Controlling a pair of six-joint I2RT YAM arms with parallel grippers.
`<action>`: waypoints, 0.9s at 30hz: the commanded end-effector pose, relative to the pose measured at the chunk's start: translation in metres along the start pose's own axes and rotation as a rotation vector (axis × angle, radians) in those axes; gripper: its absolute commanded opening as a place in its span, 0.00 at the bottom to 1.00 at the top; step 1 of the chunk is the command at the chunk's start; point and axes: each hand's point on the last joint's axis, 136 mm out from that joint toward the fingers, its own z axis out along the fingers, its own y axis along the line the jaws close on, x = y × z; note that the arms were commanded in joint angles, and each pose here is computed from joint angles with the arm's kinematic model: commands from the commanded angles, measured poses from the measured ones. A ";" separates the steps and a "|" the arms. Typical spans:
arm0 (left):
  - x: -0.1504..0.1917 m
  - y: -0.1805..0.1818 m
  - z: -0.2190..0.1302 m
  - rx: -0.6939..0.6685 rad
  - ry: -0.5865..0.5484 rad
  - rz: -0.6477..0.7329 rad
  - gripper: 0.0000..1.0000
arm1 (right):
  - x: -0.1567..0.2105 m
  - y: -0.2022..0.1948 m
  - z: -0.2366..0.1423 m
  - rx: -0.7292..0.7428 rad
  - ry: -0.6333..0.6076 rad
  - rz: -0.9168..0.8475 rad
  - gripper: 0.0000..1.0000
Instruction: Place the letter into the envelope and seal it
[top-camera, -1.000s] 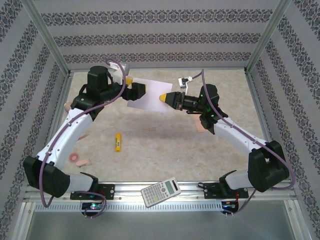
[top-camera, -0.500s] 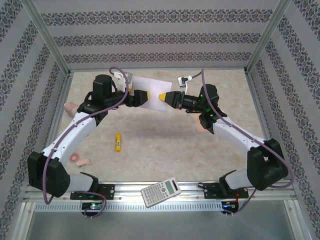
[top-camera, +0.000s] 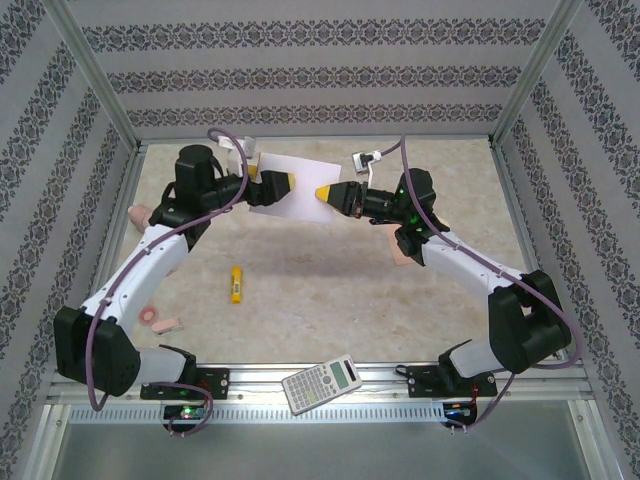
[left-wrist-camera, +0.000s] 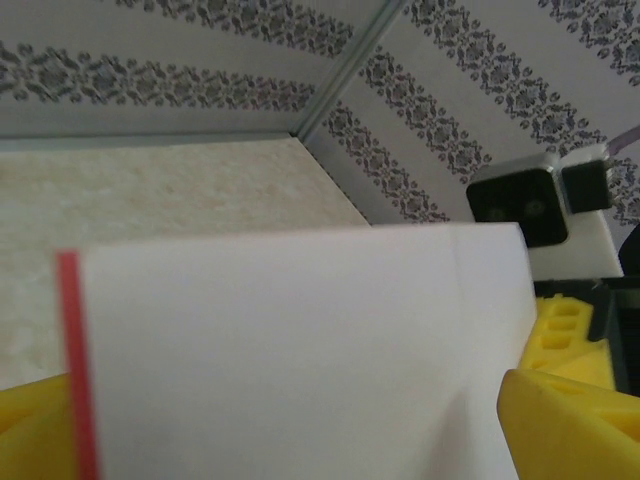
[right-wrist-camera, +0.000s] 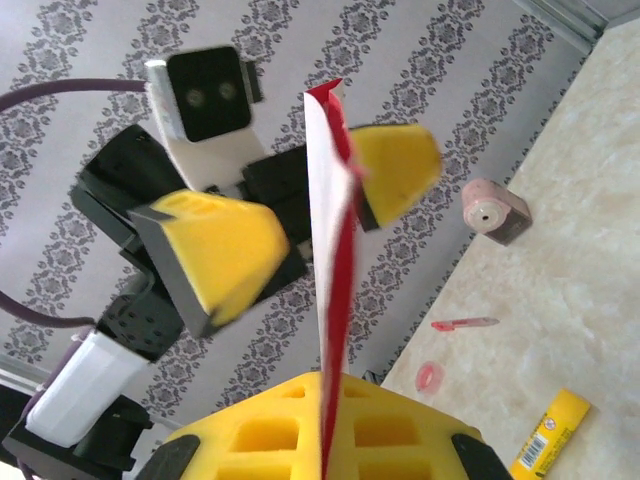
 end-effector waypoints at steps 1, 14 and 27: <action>-0.025 -0.015 -0.027 -0.027 -0.043 0.105 0.94 | -0.005 0.007 -0.007 0.014 -0.004 -0.051 0.00; -0.017 -0.032 -0.055 -0.052 -0.035 0.060 0.93 | -0.009 0.005 -0.016 0.080 -0.007 -0.062 0.00; 0.014 -0.041 -0.023 0.040 -0.026 -0.050 0.92 | -0.013 0.009 -0.008 0.050 -0.029 0.000 0.00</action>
